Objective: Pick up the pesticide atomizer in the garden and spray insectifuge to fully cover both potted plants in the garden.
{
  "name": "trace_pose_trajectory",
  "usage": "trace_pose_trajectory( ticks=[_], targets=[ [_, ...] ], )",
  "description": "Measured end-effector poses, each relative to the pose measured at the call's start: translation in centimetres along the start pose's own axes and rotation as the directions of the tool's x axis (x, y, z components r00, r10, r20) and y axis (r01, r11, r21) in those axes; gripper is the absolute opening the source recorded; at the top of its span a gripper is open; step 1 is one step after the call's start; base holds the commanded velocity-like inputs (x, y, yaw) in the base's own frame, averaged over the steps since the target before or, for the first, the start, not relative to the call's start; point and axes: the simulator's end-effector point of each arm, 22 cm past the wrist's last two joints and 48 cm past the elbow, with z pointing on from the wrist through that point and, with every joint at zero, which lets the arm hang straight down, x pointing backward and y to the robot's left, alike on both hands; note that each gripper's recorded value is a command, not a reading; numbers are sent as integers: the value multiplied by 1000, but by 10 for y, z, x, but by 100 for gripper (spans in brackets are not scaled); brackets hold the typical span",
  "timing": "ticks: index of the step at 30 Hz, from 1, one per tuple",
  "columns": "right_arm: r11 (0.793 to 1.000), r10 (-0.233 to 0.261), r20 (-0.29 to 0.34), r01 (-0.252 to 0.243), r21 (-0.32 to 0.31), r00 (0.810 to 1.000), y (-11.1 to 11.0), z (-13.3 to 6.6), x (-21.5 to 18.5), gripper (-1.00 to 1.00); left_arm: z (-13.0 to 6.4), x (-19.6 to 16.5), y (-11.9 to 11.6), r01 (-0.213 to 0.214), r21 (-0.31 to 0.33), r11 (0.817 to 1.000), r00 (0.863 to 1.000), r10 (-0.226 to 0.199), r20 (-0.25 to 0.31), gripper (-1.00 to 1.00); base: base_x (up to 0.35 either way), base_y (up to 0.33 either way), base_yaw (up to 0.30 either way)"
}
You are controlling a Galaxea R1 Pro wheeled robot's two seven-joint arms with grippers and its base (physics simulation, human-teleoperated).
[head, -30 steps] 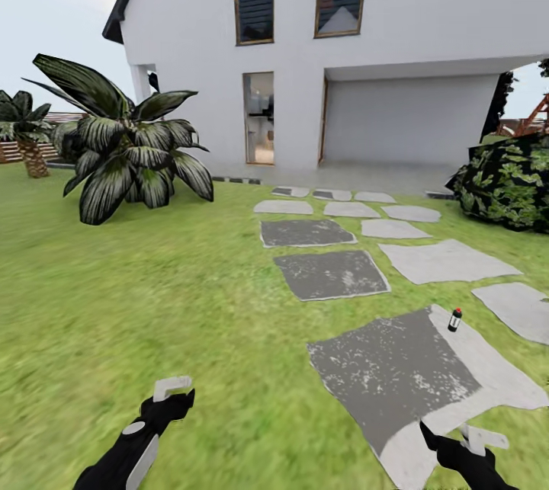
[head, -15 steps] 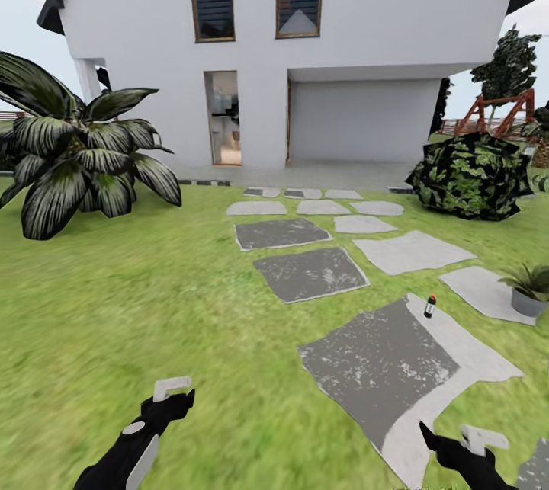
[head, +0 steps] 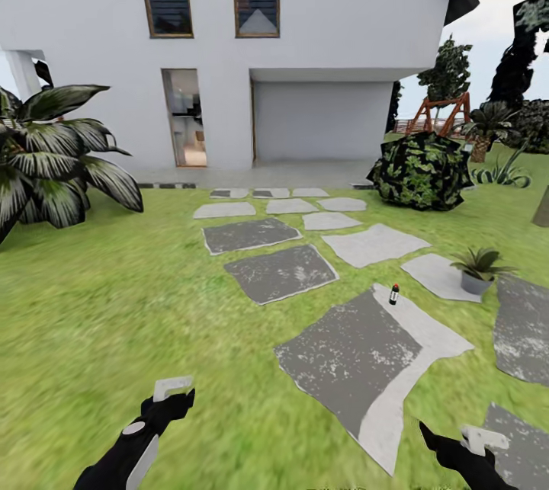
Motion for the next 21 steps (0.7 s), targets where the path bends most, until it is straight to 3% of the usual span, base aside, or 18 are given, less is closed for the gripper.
trace_pose_trajectory(
  ticks=[10, 21],
  targets=[
    [1000, 0, 2, 0, 0, 1000, 0, 0, -1, 100, 0, 0, 0, 1, 0, 1000, 1000, -1, -1, 100, 71, 1, -300],
    [1000, -1, 4, 1, 0, 1000, 0, 0, -2, 100, 0, 0, 0, 1, 0, 1000, 1000, -1, 1, 100, 291, 0, -299]
  ],
)
